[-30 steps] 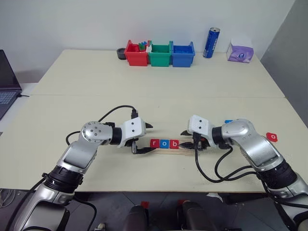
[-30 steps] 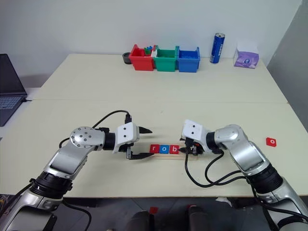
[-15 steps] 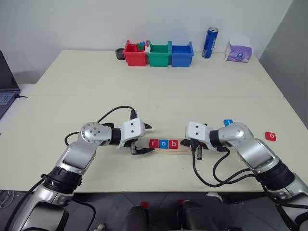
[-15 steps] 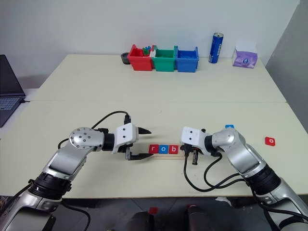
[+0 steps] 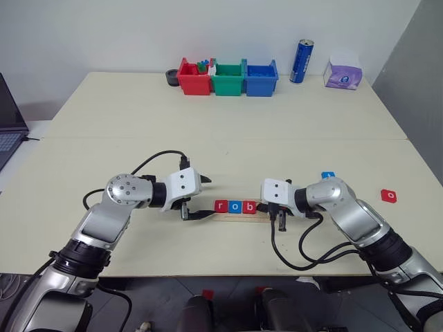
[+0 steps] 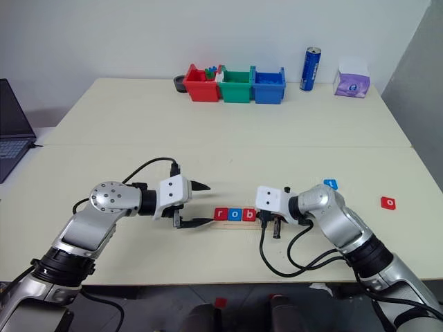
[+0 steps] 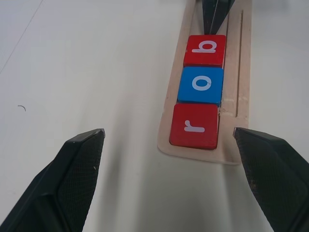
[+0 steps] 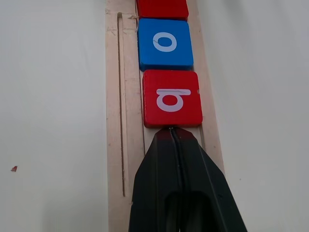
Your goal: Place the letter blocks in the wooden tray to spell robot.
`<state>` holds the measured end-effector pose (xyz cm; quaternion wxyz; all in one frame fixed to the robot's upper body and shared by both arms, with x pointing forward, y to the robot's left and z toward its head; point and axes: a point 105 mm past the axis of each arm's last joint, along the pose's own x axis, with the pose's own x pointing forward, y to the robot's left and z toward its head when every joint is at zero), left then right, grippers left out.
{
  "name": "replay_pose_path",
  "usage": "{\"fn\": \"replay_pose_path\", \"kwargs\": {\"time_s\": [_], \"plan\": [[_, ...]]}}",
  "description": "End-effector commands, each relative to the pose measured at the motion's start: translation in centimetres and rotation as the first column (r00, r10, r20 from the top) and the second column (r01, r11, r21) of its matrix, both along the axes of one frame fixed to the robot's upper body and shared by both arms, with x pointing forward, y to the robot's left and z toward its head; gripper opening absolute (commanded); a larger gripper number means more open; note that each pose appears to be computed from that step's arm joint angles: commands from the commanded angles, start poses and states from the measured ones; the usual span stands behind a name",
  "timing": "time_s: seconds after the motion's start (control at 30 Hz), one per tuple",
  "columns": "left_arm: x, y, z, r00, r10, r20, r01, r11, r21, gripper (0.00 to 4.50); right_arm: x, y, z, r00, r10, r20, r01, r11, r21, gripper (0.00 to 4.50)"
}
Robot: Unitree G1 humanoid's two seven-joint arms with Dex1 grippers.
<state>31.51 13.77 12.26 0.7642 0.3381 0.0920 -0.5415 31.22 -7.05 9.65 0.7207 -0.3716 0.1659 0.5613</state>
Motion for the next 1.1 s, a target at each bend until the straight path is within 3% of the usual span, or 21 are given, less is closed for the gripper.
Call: {"fn": "replay_pose_path", "kwargs": {"time_s": [0.03, 0.3, 0.53, 0.63, 0.7, 0.83, 0.97, 1.0, 1.1], "plan": [[0.1, 0.5, 1.1, 0.999, 0.008, 0.041, -0.008, 1.000, -0.007, 4.50, 0.2, 1.1, 1.0, 0.998, 0.039, 0.041, -0.039, 0.999, 0.010, 0.03], [0.0, -0.2, 1.0, 0.999, -0.003, 0.037, 0.004, 1.000, -0.022, 4.50, 0.2, 1.1, 1.5, 0.998, 0.036, 0.047, -0.037, 0.999, 0.020, 0.03], [-0.2, -2.0, 1.9, 0.999, -0.016, 0.028, 0.019, 0.994, -0.107, 4.50, -0.3, -1.4, 5.5, 0.994, -0.055, 0.093, 0.043, 0.990, 0.134, 0.03], [-0.6, -4.5, 2.7, 0.998, -0.050, 0.029, 0.054, 0.987, -0.150, 4.50, 0.3, -5.8, 7.7, 0.926, -0.361, 0.113, 0.309, 0.893, 0.327, 0.58], [-0.6, -5.4, 3.0, 0.998, -0.047, 0.034, 0.052, 0.984, -0.170, 4.50, 0.2, -7.5, 7.7, 0.877, -0.470, 0.102, 0.403, 0.834, 0.378, 1.26], [-1.1, -8.0, 4.1, 0.996, -0.085, 0.019, 0.087, 0.966, -0.244, 4.50, 0.0, -12.7, 6.9, 0.651, -0.739, 0.172, 0.613, 0.646, 0.454, 2.64], [-1.6, -10.2, 4.3, 0.989, -0.146, 0.023, 0.147, 0.962, -0.229, 4.50, -1.9, -18.0, 5.2, 0.309, -0.944, 0.112, 0.760, 0.316, 0.567, 4.13], [-1.7, -10.5, 4.3, 0.988, -0.154, 0.020, 0.155, 0.961, -0.231, 4.50, -2.3, -18.6, 4.8, 0.266, -0.959, 0.103, 0.772, 0.276, 0.573, 4.45], [-1.4, -11.8, 4.6, 0.988, -0.156, 0.019, 0.156, 0.961, -0.229, 4.50, -3.6, -21.1, 3.9, 0.100, -0.994, 0.044, 0.779, 0.106, 0.618, 4.45]]}}
